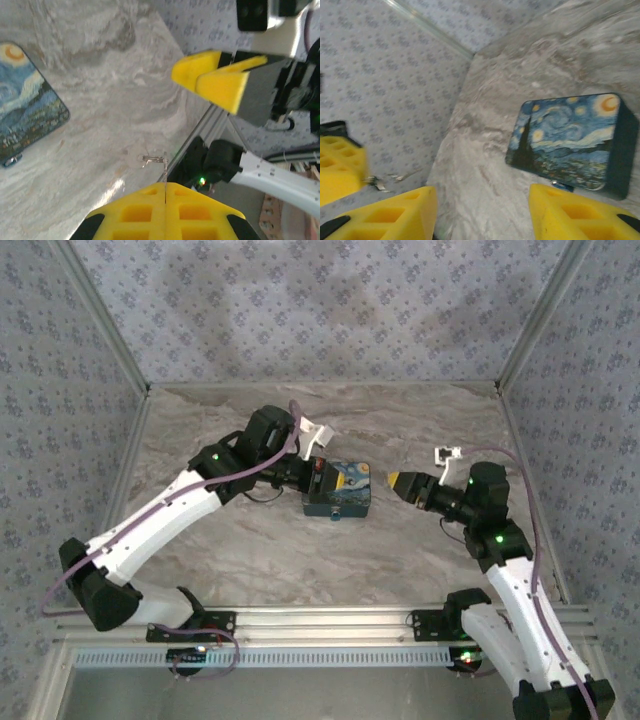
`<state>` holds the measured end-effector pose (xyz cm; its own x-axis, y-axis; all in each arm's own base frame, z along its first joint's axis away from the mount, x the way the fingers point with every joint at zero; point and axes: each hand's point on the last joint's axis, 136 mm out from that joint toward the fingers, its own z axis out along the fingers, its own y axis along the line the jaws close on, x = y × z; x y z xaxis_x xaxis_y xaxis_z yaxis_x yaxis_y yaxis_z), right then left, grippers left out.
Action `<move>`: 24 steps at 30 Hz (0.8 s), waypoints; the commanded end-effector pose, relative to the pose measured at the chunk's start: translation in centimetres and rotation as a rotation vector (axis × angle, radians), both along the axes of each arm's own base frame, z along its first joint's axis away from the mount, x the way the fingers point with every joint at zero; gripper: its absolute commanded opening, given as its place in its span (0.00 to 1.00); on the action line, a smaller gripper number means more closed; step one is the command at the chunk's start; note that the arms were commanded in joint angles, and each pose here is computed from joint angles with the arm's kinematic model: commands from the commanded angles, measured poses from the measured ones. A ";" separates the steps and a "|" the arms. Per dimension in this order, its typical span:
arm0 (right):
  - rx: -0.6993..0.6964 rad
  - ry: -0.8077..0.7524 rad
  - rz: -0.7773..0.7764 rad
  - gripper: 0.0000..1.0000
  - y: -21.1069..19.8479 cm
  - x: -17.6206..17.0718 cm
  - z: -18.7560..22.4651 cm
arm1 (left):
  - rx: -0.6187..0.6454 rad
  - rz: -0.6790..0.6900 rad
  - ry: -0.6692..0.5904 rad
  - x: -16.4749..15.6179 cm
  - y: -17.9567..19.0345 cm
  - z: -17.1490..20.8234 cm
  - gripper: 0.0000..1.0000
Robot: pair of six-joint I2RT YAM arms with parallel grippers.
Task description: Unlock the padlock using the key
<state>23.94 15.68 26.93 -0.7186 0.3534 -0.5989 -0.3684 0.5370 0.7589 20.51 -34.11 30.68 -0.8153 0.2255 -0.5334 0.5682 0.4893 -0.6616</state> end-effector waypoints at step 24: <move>0.153 -0.157 0.436 0.41 6.5 -4.2 4.2 | -0.142 -0.271 0.069 -2.4 -2.1 2.3 0.00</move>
